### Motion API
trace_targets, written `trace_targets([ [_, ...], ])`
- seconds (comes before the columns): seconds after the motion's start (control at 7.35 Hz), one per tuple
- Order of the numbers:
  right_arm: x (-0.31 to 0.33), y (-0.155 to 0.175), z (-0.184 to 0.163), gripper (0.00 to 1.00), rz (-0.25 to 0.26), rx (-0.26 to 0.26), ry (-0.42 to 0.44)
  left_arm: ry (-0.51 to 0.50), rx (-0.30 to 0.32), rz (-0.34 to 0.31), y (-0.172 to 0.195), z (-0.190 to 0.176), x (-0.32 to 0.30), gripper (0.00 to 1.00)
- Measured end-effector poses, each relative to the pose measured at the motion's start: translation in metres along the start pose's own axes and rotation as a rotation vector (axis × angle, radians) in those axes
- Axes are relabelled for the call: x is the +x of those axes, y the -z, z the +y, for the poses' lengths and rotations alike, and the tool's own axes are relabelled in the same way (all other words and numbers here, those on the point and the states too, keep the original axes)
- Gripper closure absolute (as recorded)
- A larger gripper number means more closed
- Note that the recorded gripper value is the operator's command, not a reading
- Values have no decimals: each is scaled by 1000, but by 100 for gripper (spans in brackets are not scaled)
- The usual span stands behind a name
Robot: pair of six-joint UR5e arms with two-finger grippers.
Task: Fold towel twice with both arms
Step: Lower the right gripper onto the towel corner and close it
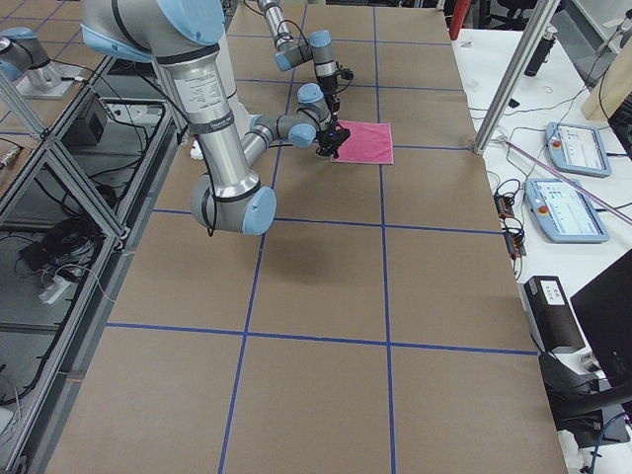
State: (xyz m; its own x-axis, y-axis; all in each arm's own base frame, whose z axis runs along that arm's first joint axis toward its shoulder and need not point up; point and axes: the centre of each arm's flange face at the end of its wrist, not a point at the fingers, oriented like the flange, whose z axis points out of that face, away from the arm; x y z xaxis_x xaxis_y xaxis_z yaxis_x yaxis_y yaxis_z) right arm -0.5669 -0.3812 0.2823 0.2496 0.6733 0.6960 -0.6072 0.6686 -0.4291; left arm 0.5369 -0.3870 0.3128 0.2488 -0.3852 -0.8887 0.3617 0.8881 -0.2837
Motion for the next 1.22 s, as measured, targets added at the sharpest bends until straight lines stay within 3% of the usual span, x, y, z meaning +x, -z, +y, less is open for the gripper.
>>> trace_targets([
  [0.14,-1,5,0,71,-7,-4,2,0,0,1,0,0,1,100],
  [0.27,0,7,0,29,-8,-6,6,0,-1,2,0,0,1,100],
  [0.41,3,6,-1,24,-2,-3,25,0,-1,2,0,0,1,100],
  [0.82,6,-2,0,22,30,11,84,0,-1,2,1,0,1,100],
  [1.22,5,-2,1,30,34,11,96,-4,0,1,0,0,1,100],
])
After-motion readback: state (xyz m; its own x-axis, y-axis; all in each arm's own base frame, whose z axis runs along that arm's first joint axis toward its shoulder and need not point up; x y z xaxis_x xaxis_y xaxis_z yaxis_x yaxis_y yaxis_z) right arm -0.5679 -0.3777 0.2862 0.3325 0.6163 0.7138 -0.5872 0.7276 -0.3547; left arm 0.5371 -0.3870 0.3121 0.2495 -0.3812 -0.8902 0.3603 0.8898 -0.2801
